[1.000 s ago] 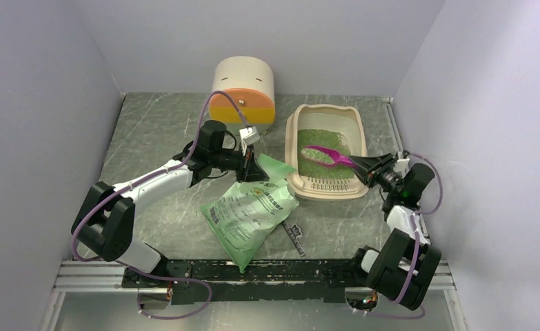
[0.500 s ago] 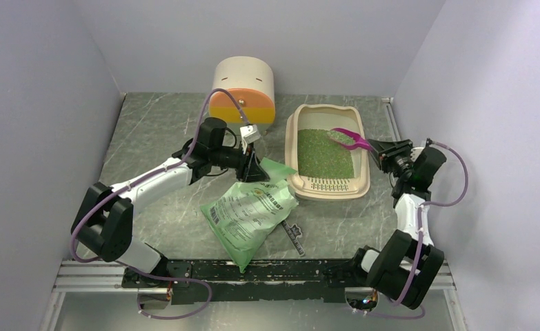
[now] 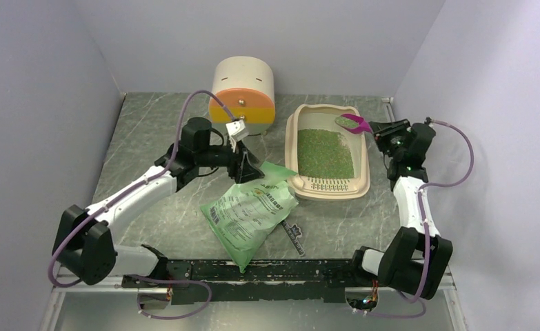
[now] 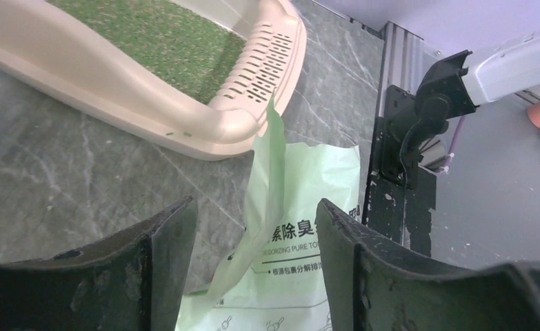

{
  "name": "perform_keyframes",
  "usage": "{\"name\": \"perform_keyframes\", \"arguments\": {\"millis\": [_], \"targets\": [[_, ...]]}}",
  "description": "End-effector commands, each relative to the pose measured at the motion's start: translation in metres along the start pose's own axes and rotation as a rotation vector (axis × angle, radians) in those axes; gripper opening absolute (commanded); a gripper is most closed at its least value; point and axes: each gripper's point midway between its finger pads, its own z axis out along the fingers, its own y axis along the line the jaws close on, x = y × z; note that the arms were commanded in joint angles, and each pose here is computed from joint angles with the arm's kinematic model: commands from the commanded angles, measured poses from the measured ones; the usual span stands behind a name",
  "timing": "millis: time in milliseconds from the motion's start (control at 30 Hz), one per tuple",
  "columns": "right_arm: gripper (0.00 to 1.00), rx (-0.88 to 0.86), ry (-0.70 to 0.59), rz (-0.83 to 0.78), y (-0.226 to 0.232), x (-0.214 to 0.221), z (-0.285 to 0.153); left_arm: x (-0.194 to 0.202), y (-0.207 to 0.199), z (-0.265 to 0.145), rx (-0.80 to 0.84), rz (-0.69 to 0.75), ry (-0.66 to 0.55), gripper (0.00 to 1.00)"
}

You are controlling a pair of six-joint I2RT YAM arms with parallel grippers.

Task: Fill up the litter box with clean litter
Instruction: Pour the cat litter into the litter box.

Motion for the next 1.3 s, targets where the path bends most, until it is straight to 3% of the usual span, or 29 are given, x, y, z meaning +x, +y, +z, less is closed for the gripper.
{"name": "perform_keyframes", "arguments": {"millis": [0,300,667,967,1267], "targets": [[0.0,0.054,-0.107,-0.071,0.008,-0.013,0.011,-0.005,0.008,-0.019,-0.086,0.011,-0.038,0.69],[0.0,0.086,-0.149,-0.122,0.011,-0.018,0.006,0.0,-0.007,-0.043,-0.117,-0.007,-0.082,0.74],[0.0,0.128,-0.091,-0.221,-0.005,0.011,-0.052,0.01,-0.017,-0.058,-0.155,-0.024,-0.097,0.75],[0.0,0.083,0.045,-0.301,-0.012,0.054,-0.101,0.009,-0.024,-0.07,-0.184,-0.013,-0.114,0.76],[0.0,-0.064,0.277,-0.349,0.011,0.088,-0.106,0.011,-0.027,-0.074,-0.193,-0.018,-0.124,0.77]]}}
